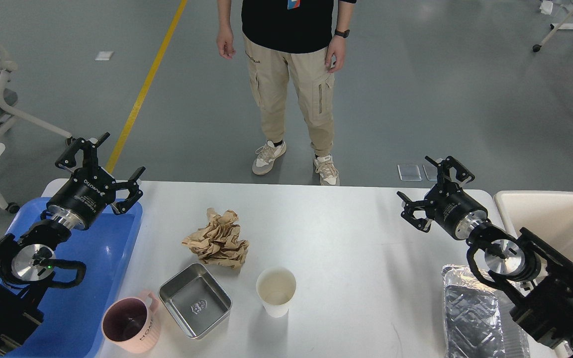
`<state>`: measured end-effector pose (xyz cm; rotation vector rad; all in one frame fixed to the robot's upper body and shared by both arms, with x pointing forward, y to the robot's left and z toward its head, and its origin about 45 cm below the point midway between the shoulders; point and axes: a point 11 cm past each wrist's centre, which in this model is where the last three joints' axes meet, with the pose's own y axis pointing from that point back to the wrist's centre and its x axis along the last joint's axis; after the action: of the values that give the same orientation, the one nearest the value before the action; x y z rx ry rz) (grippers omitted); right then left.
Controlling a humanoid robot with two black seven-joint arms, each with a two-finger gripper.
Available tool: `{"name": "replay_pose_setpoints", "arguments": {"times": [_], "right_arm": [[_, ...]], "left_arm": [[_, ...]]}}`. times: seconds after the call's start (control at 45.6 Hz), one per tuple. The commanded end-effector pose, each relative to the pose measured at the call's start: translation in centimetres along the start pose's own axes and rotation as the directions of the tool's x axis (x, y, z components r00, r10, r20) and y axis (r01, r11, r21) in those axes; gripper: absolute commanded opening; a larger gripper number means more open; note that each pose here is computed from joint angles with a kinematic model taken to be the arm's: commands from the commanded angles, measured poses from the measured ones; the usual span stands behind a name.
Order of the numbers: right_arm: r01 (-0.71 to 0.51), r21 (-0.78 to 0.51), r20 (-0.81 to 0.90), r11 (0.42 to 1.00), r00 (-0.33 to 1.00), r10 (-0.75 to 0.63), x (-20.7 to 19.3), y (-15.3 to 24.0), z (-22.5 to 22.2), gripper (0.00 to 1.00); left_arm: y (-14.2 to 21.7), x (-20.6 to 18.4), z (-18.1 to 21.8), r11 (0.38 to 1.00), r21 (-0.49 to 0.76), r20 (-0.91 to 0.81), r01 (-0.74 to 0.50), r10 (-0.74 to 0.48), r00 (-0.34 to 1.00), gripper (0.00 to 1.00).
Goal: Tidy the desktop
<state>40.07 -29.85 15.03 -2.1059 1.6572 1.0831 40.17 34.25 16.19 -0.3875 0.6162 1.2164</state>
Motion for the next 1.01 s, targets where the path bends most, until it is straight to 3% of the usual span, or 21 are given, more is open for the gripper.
{"name": "replay_pose_setpoints", "arguments": {"times": [0.0,0.987], "right_arm": [[0.003,0.003,0.0,1.0,1.0,-0.003,-0.1,-0.1,-0.2,1.0],[0.021,-0.015,0.001,1.0,1.0,-0.021,-1.2,-0.9,1.4,1.0]], "left_arm": [[0.1,0.2,0.2,1.0,0.001,0.006,-0.01,0.01,1.0,0.98],[0.6,0.7,3.7,0.999,-0.034,0.057,-0.022,0.024,0.998,0.98]]}}
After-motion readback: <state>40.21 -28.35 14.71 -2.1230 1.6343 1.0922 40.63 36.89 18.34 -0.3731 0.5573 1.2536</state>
